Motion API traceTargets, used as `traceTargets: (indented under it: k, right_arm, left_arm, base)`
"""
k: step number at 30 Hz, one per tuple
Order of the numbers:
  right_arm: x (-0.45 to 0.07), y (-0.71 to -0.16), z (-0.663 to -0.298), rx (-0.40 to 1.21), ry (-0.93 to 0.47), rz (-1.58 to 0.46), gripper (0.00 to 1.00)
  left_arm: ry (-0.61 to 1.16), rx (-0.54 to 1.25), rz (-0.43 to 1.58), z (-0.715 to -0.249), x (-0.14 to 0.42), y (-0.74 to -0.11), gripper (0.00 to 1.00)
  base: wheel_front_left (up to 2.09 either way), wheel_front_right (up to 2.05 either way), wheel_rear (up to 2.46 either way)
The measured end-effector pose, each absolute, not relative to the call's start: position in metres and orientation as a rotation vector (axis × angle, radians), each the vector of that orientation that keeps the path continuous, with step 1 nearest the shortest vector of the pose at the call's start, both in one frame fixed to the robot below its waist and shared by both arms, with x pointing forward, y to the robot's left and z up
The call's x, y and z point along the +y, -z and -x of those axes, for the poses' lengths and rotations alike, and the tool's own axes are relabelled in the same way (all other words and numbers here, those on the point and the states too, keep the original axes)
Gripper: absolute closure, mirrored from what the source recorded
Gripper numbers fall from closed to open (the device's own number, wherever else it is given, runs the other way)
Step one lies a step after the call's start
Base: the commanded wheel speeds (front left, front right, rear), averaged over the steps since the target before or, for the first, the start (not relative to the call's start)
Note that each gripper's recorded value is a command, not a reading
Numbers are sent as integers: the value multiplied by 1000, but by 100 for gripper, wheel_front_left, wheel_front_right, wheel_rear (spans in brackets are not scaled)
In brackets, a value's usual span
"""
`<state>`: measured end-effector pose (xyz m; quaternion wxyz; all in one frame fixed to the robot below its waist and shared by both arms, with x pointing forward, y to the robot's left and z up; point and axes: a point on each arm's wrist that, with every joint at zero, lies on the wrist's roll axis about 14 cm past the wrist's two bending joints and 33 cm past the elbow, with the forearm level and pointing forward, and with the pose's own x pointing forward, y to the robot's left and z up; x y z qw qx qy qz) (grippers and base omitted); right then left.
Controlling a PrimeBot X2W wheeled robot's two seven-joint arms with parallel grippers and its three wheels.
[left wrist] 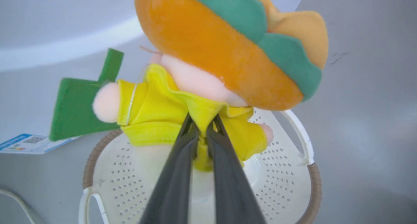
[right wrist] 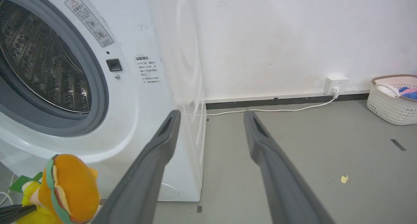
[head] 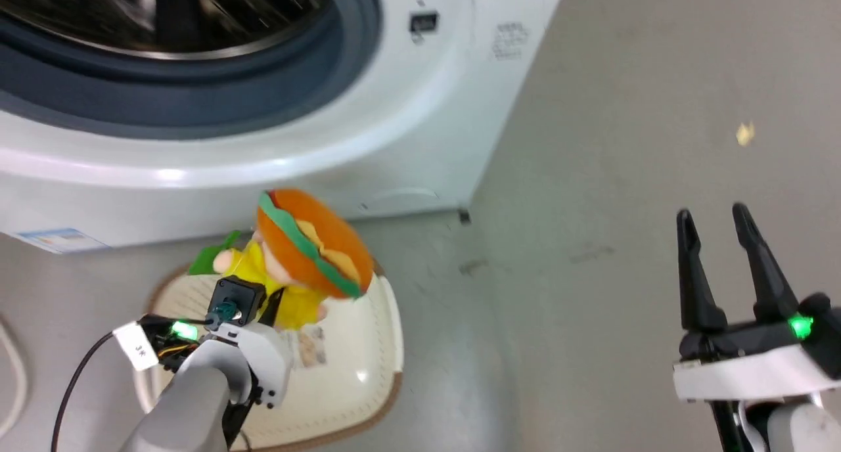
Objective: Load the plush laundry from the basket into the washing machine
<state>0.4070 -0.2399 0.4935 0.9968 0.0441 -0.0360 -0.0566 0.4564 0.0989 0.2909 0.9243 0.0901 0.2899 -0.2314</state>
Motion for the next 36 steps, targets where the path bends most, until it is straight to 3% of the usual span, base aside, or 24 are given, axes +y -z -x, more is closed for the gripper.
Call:
traceTargets:
  k: [15,22,36]
  right_arm:
    - [-211,-530,-393,-171,28,-126,0]
    - [-215,-511,-400,-120,42,-120,0]
    - [-236,-444,-441,21,107,-135,0]
  left_arm:
    - [259,5,-101,-479,143,-484,100]
    - [246,-12,-109,-516,147,-498,100]
    - [310,97,-312,-669,142,-466,100]
  base:
    - [0,0,0]
    - [0,0,0]
    - [0,0,0]
